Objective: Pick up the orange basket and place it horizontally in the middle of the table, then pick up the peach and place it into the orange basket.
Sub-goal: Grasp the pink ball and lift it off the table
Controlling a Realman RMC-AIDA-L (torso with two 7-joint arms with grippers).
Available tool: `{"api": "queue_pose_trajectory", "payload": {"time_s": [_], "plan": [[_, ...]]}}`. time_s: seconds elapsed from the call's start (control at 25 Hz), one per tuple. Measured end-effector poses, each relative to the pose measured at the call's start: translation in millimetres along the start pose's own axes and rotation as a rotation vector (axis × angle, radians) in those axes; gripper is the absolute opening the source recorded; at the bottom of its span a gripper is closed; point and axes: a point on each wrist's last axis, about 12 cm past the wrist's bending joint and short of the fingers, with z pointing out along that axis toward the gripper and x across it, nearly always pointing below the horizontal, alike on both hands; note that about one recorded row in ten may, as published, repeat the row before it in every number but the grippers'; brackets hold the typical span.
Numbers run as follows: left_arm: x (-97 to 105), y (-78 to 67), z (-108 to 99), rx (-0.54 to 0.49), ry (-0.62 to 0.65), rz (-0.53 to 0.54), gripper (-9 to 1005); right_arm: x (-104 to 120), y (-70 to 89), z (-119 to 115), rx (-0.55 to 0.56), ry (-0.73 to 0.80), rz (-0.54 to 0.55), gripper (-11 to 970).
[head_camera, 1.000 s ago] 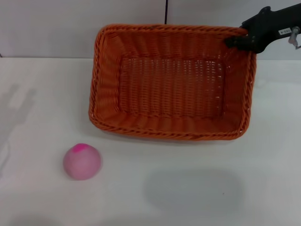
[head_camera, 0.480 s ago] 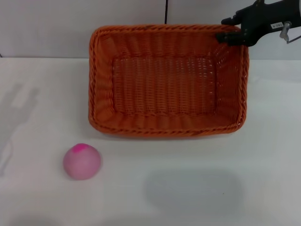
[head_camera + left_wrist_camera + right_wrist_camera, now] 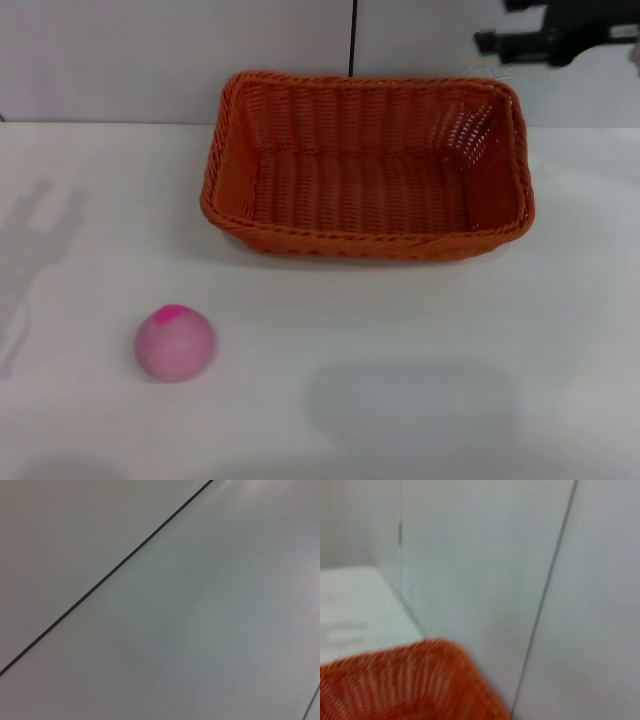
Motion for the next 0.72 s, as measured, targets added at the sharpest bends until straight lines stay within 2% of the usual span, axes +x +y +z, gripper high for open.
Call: {"api": "queue_pose_trajectory", "payload": {"time_s": [0.04, 0.08, 0.16, 0.24, 0.28, 0.32, 0.4, 0.44, 0.48, 0.6, 0.64, 0.68, 0.72], "plan": [[0.1, -0.4, 0.0, 0.005, 0.005, 0.000, 744, 1.5, 7.2, -16.3, 0.034, -0.092, 0.008, 630], [0.2, -1.3, 0.8, 0.018, 0.017, 0.000, 743, 1.5, 7.2, -16.3, 0.034, -0.092, 0.008, 630], [0.3, -3.4, 3.5, 0.056, 0.055, 0.005, 742, 7.1, 15.1, -31.7, 0.056, -0.182, 0.032, 630], [0.4, -4.7, 5.6, 0.082, 0.086, 0.011, 740, 24.9, 27.1, -55.9, 0.078, -0.323, 0.122, 630], [0.7, -5.7, 6.9, 0.102, 0.112, 0.015, 740, 24.9, 27.1, -55.9, 0.078, -0.323, 0.122, 630], [0.7, -5.7, 6.9, 0.102, 0.112, 0.015, 739, 34.7, 31.7, -64.8, 0.086, -0.371, 0.166, 630], [1.1, -8.3, 10.6, 0.184, 0.241, 0.036, 738, 55.3, 41.5, -80.0, 0.102, -0.468, 0.245, 630], [0.7, -8.3, 11.6, 0.198, 0.267, 0.040, 737, 77.3, 52.0, -94.0, 0.134, -0.556, 0.310, 630], [0.7, -8.3, 11.6, 0.198, 0.267, 0.040, 736, 77.3, 52.0, -94.0, 0.134, -0.556, 0.310, 630], [2.1, -11.1, 14.3, 0.309, 0.463, 0.073, 734, 111.8, 67.8, -112.9, 0.210, -0.684, 0.393, 630], [3.0, -12.7, 14.1, 0.345, 0.522, 0.087, 733, 137.1, 80.1, -123.7, 0.269, -0.756, 0.442, 630], [3.0, -12.7, 14.1, 0.345, 0.522, 0.087, 733, 137.1, 80.1, -123.7, 0.269, -0.756, 0.442, 630], [3.0, -12.7, 14.1, 0.345, 0.522, 0.087, 732, 149.0, 86.0, -128.2, 0.300, -0.785, 0.468, 630]]}}
